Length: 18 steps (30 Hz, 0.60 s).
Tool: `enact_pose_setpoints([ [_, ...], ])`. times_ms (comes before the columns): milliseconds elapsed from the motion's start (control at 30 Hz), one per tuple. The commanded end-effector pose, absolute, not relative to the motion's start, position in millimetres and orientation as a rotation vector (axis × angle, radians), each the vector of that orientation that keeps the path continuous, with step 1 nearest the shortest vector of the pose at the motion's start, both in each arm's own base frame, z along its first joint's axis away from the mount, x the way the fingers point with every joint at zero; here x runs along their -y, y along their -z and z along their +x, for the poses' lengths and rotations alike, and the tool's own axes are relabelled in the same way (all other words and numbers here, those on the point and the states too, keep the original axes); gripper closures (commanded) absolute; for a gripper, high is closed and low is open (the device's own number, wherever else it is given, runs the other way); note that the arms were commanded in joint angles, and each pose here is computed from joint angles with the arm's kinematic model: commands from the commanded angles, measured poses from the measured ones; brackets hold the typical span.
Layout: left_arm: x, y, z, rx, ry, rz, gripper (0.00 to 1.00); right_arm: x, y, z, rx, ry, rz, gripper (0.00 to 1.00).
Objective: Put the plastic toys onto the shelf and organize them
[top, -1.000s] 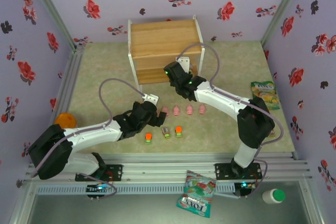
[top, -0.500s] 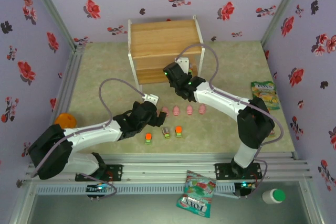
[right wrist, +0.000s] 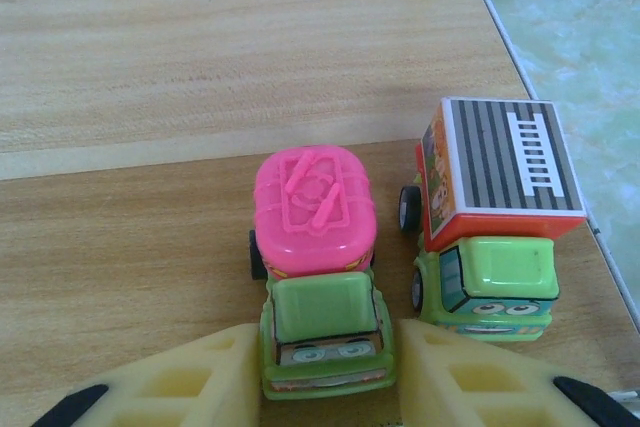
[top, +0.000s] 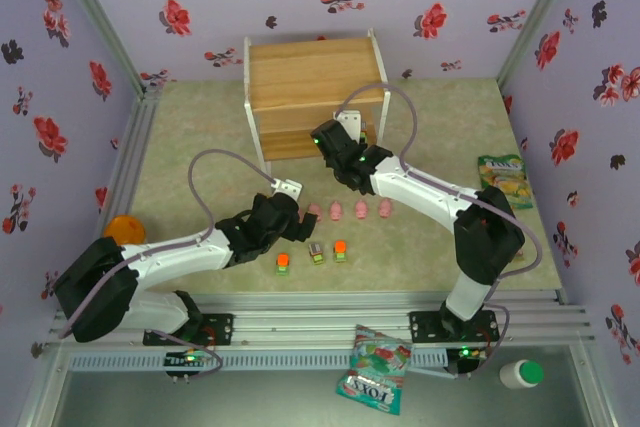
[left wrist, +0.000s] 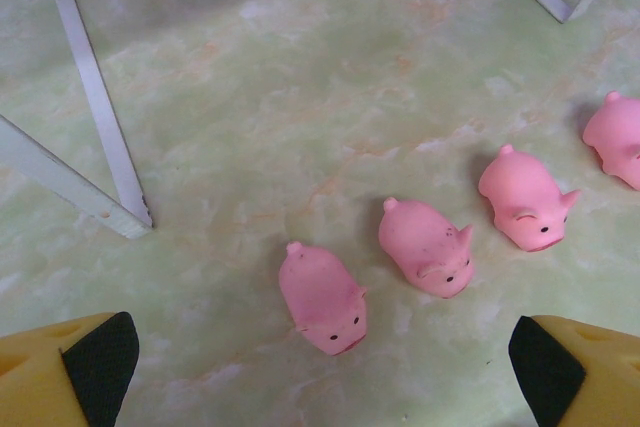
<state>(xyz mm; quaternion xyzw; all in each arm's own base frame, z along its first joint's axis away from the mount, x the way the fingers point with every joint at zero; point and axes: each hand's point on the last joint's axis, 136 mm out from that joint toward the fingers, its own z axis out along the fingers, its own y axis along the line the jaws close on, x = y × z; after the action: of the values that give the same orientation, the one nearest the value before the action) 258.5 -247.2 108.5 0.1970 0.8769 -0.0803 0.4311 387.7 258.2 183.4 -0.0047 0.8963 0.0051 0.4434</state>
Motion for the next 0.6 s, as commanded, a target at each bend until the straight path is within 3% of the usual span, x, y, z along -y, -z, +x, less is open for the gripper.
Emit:
enact_pose_setpoints([
  [0, 249.3, -116.3, 261.4, -2.177, 0.201, 0.503, 0.00, -255.2, -203.6, 383.9, -2.188, -0.010, -0.013, 0.61],
  [567, 249.1, -117.7, 261.1, -2.173, 0.204, 0.503, 0.00, -267.8, -225.1, 349.1, -2.138, -0.046, -0.050, 0.60],
])
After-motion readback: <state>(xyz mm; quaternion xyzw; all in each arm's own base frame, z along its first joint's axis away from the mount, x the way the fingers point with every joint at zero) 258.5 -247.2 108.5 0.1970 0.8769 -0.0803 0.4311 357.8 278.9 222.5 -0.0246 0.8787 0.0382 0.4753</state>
